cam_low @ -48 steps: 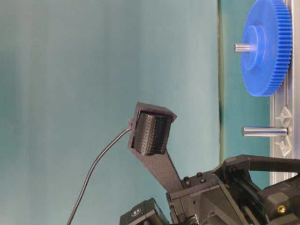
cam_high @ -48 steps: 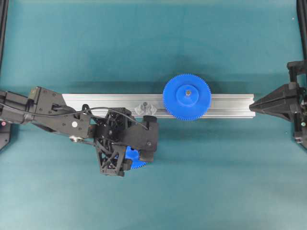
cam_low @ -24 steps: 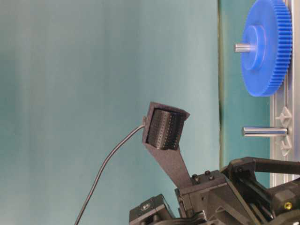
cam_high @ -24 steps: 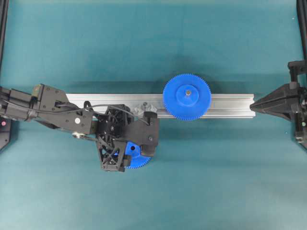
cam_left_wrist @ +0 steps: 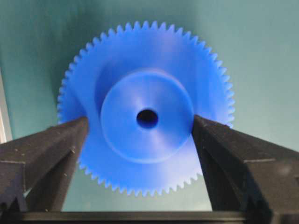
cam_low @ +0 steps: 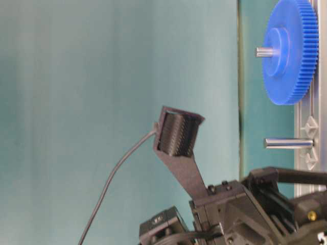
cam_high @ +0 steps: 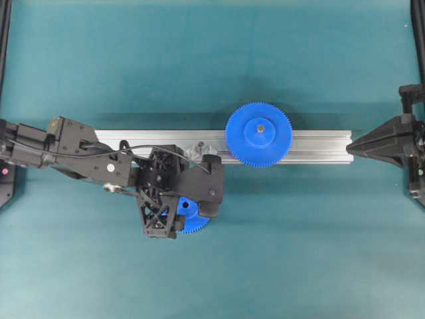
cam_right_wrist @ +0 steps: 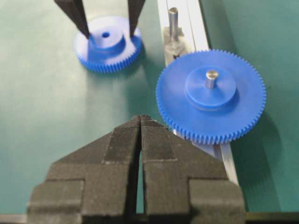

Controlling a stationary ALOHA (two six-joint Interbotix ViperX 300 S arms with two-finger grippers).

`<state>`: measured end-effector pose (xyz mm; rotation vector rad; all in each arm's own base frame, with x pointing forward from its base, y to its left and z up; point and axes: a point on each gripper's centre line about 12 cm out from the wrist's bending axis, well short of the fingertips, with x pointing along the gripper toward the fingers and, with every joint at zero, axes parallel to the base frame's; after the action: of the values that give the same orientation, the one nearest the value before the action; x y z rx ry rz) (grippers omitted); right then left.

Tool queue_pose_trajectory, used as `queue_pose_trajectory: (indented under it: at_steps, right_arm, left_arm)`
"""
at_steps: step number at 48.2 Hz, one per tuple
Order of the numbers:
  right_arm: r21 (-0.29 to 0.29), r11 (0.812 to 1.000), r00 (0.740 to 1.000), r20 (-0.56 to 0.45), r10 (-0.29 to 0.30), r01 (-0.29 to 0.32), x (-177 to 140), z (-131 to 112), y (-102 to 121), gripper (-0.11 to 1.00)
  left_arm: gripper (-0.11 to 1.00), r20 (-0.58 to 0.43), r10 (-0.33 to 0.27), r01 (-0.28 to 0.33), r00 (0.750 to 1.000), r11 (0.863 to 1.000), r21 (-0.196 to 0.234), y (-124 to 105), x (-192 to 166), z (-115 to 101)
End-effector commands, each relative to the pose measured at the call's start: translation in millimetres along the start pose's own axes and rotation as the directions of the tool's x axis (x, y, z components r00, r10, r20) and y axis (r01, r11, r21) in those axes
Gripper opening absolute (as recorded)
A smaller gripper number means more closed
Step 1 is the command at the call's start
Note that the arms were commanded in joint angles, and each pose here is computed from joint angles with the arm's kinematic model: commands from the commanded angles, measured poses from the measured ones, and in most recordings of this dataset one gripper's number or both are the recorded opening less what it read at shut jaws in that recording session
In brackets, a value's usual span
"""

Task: Find the location of the shaft and insert the small gear.
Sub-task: 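Close the left gripper on the small blue gear's hub and lift it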

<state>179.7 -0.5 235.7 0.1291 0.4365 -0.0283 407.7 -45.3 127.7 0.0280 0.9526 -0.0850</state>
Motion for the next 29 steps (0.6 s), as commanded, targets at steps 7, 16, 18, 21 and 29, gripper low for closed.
queue_pose_trajectory:
  at_steps: [7,16,18,21,29]
  right_arm:
    - [0.011,1.0,1.0,0.005,-0.001,0.0,0.6,2.3,0.0,0.02]
    - [0.011,1.0,1.0,0.003,-0.001,0.001,0.7,1.7,0.0,0.02]
    - [0.011,1.0,1.0,0.005,-0.001,0.0,0.4,1.9,0.0,0.02]
    - [0.011,1.0,1.0,0.003,-0.001,0.001,0.6,1.3,-0.1,0.02]
    - [0.011,1.0,1.0,0.006,0.0,0.0,0.2,2.1,0.0,0.02]
  left_arm:
    - [0.89,0.035,-0.002,0.002,0.999,1.0,-0.001,-1.5,-4.4,12.4]
    - [0.89,0.028,-0.003,0.003,1.0,1.0,-0.001,-2.1,-4.4,11.4]
    - [0.89,0.023,-0.002,0.003,1.0,1.0,-0.003,-2.1,-3.7,10.3]
    - [0.88,0.021,-0.002,0.003,1.0,1.0,-0.004,-2.1,-2.8,10.2]
    - [0.86,0.015,-0.002,0.002,1.0,1.0,-0.01,-2.1,-2.9,9.9]
